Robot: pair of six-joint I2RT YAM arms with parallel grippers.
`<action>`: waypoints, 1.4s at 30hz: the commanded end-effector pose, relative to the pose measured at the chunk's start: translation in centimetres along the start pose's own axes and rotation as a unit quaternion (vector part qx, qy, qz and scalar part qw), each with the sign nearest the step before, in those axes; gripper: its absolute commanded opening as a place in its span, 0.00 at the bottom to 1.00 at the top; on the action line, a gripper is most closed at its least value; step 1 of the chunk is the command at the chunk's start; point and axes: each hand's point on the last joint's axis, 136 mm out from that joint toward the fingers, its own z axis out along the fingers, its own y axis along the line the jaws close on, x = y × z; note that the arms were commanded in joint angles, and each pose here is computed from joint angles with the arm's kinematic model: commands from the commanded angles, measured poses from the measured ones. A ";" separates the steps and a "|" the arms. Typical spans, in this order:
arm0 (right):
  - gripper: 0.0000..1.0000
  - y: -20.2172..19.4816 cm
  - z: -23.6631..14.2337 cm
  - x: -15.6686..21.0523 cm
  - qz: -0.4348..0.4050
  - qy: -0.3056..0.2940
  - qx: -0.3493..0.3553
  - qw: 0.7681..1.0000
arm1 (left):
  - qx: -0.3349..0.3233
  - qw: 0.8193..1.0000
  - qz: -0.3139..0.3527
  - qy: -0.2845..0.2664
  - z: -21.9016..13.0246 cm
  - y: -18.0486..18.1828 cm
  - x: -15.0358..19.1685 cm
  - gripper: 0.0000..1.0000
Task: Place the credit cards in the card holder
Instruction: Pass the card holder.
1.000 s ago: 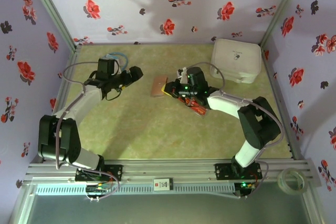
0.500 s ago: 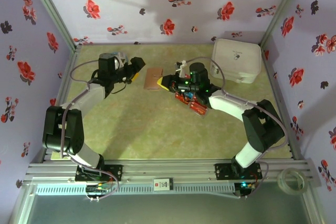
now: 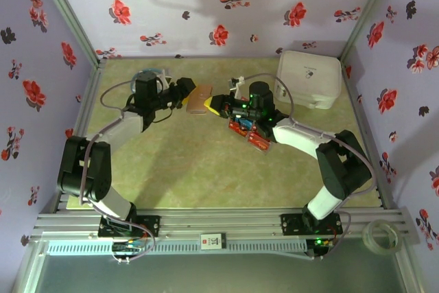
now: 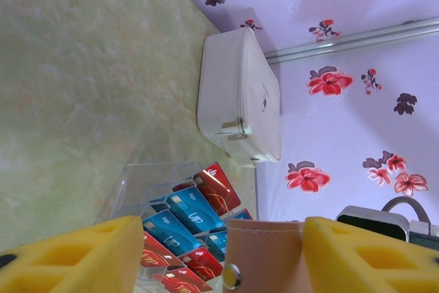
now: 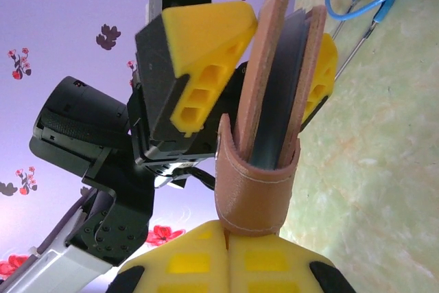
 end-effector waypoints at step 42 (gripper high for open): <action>0.54 -5.4 -2.0 0.9 -0.027 -0.005 0.140 0.990 | 0.020 0.999 0.035 0.020 0.1 0.4 2.1 0.04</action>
